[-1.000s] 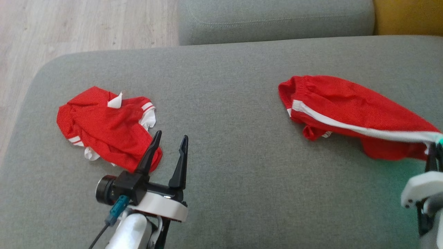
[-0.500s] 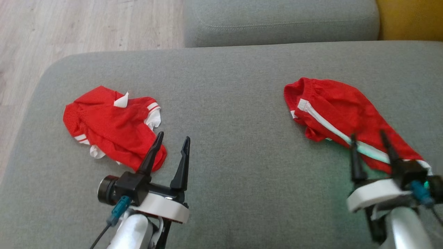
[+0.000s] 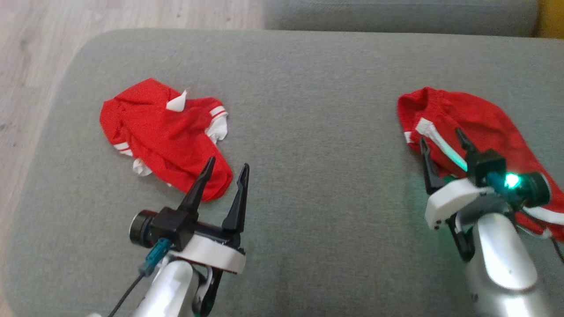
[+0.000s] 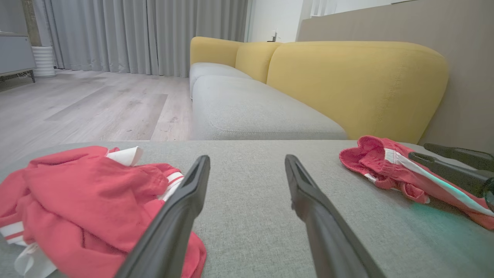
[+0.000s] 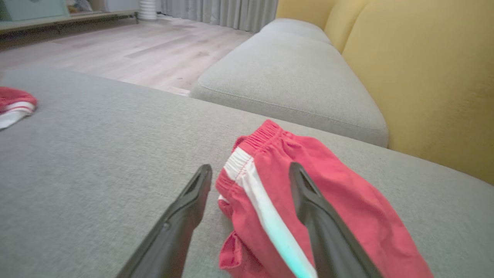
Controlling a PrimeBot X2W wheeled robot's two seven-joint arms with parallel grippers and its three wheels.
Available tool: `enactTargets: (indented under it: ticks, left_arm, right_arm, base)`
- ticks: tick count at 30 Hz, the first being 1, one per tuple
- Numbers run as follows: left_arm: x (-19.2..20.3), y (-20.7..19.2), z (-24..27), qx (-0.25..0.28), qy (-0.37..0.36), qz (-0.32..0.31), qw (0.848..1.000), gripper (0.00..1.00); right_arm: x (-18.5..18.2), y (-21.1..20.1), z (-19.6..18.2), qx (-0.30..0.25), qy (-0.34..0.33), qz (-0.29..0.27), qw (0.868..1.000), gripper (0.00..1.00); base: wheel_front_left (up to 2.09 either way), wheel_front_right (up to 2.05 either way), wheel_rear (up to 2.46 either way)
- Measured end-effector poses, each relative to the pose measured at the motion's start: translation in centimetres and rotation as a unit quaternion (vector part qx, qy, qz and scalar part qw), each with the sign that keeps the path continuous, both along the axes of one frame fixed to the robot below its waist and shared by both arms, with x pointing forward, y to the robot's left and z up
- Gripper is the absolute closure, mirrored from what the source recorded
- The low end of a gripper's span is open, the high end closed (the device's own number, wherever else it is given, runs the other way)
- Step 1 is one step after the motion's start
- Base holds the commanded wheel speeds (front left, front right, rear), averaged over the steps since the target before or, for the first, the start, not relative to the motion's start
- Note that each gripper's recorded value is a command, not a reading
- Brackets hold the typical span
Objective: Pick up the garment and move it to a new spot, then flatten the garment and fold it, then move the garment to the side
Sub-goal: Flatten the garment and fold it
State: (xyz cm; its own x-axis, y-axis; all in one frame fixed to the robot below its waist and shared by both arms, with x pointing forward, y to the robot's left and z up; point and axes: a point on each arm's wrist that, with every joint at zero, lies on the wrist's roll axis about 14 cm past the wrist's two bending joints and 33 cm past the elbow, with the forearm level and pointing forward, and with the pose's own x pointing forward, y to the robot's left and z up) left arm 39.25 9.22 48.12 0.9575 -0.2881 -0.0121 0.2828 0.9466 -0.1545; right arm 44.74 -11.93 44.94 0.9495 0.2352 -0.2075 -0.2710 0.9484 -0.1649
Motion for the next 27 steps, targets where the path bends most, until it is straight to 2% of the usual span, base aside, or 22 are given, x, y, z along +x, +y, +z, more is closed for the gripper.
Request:
enactTargets:
  ticks: [6, 10, 11, 12, 13, 20, 27]
  left_arm:
    - [0.7, 1.3, -0.2, 0.001, 0.004, 0.02, 1.0, 0.0]
    - [1.0, 1.7, -0.2, 0.002, 0.003, 0.026, 1.0, 0.0]
    - [1.1, 1.8, 0.0, 0.002, 0.001, 0.026, 1.0, 0.0]
    - [1.2, 1.7, 0.1, 0.002, 0.0, 0.026, 1.0, 0.0]
    - [1.3, 1.7, 0.1, 0.002, -0.001, 0.026, 1.0, 0.0]
    - [1.2, 1.3, 0.6, 0.001, -0.007, 0.02, 1.0, 0.0]
    - [0.7, 0.6, 2.0, 0.002, -0.027, 0.011, 1.0, 0.0]
  right_arm:
    - [2.3, 0.7, -2.7, -0.043, 0.046, 0.01, 0.998, 0.0]
    - [2.9, 0.4, -3.7, -0.052, 0.056, 0.008, 0.997, 0.0]
    - [3.0, 0.5, -3.9, -0.052, 0.057, 0.009, 0.997, 0.11]
    - [3.1, 0.6, -3.9, -0.051, 0.056, 0.011, 0.997, 0.76]
    - [3.2, 0.8, -3.9, -0.048, 0.053, 0.013, 0.997, 1.0]
    - [3.0, 1.8, -2.8, -0.022, 0.027, 0.028, 0.999, 1.0]
    - [1.4, 4.6, 0.0, 0.028, -0.007, 0.065, 0.997, 1.0]
  base:
    - [0.0, 0.0, 0.0]
    - [0.0, 0.0, 0.0]
    - [0.0, 0.0, 0.0]
    - [0.0, 0.0, 0.0]
    - [0.0, 0.0, 0.0]
    - [0.0, 0.0, 0.0]
    - [0.0, 0.0, 0.0]
